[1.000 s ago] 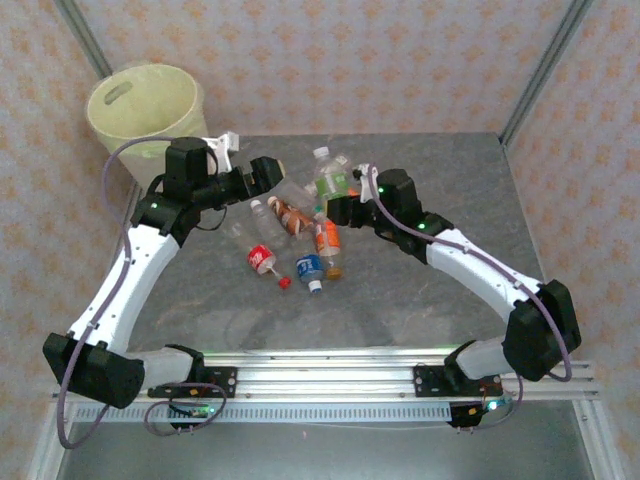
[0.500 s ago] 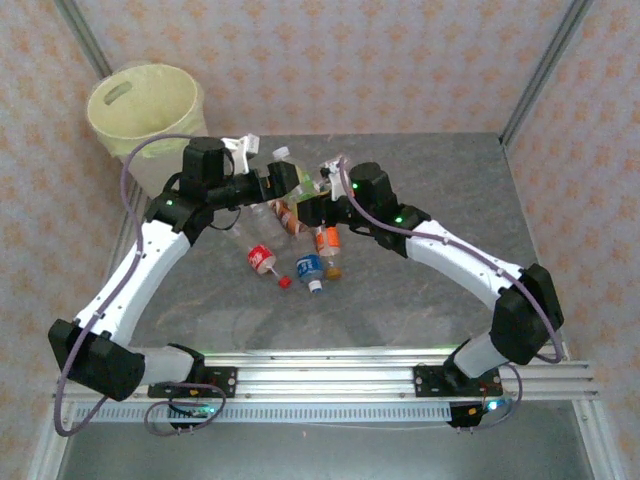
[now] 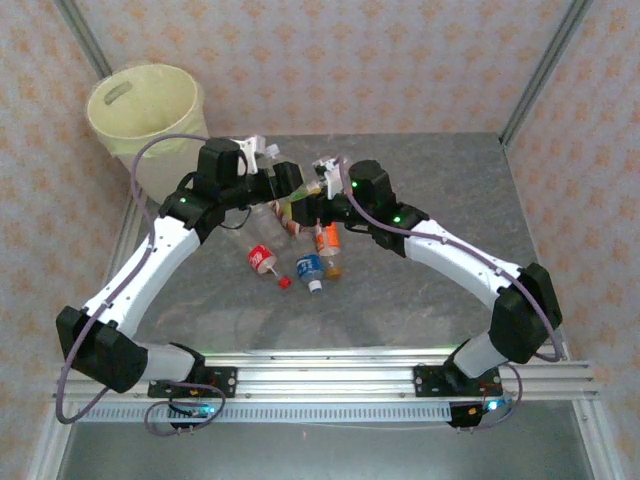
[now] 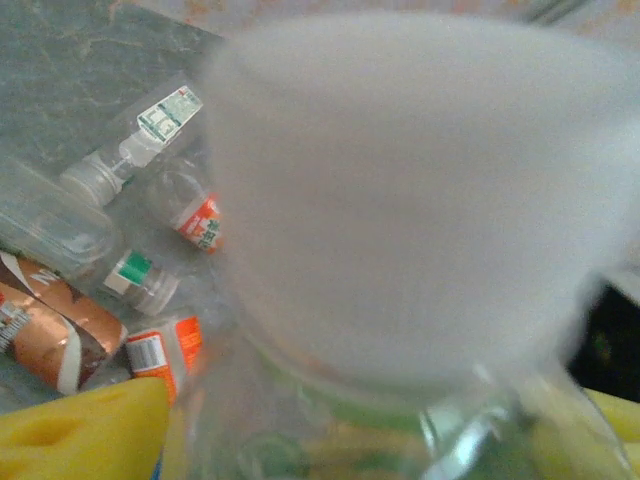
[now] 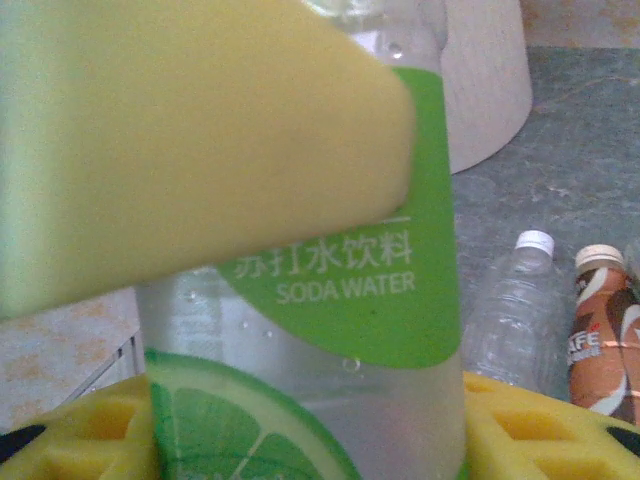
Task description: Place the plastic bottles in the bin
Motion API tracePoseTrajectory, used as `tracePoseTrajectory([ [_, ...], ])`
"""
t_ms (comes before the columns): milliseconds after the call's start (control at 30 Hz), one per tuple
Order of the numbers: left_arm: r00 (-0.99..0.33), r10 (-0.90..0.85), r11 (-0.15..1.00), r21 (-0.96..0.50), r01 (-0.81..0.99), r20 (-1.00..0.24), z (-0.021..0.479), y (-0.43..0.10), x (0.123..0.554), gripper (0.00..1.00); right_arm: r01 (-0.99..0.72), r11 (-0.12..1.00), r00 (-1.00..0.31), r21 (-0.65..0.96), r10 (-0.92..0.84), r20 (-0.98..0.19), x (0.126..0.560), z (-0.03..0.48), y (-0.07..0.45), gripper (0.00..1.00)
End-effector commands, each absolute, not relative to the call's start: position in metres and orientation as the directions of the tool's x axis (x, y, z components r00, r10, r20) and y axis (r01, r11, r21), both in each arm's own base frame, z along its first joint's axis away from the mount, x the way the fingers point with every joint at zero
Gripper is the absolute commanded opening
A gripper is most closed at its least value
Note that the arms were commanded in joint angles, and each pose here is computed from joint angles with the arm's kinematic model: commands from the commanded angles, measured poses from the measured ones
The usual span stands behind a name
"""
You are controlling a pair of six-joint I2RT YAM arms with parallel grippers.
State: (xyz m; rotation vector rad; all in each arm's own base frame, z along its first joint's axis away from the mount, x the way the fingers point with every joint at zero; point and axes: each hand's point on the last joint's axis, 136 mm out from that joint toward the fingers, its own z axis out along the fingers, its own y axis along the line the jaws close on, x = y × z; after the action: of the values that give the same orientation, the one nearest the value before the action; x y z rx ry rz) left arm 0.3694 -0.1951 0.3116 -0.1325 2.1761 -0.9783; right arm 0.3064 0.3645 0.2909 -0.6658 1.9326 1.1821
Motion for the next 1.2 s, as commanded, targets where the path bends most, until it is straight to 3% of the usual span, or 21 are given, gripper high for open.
tracePoseTrajectory([
  [0,-0.677,-0.404,0.701,-0.684,0.202,-0.614,0.321,-0.194,0.378,0.67,-0.798,0.357,-0.524,0.487,-0.011,-0.851,0.301,0.319,0.375,0.31],
  [100,-0.67,-0.41,0.701,-0.683,0.202,-0.619,0.322,-0.193,0.379,0.62,-0.79,0.356,-0.537,0.5,-0.008,-0.843,0.301,0.318,0.375,0.44],
  [267,-0.617,-0.433,0.753,-0.64,0.153,-0.657,0.324,-0.175,0.381,0.57,-0.761,0.418,-0.537,0.496,0.021,-0.843,0.308,0.315,0.366,0.86],
  [333,-0.587,-0.44,0.774,-0.618,0.136,-0.68,0.33,-0.166,0.381,0.55,-0.755,0.443,-0.527,0.484,0.031,-0.849,0.308,0.316,0.36,0.99],
  [600,-0.485,-0.429,0.878,-0.477,-0.028,-0.762,0.344,-0.106,0.384,0.53,-0.606,0.67,-0.494,0.428,0.104,-0.863,0.327,0.304,0.316,0.99],
  [767,-0.396,-0.453,0.886,-0.451,-0.105,-0.799,0.367,-0.06,0.39,0.52,-0.462,0.798,-0.491,0.386,0.132,-0.861,0.34,0.29,0.284,0.99],
  [1033,-0.227,-0.424,0.901,-0.385,-0.199,-0.877,0.405,-0.014,0.403,0.52,-0.31,0.861,-0.479,0.402,0.224,-0.849,0.348,0.287,0.256,0.99],
  [1167,-0.122,-0.329,0.91,-0.28,-0.305,-0.936,0.434,0.018,0.406,0.53,-0.262,0.884,-0.461,0.387,0.238,-0.855,0.349,0.288,0.244,0.99],
])
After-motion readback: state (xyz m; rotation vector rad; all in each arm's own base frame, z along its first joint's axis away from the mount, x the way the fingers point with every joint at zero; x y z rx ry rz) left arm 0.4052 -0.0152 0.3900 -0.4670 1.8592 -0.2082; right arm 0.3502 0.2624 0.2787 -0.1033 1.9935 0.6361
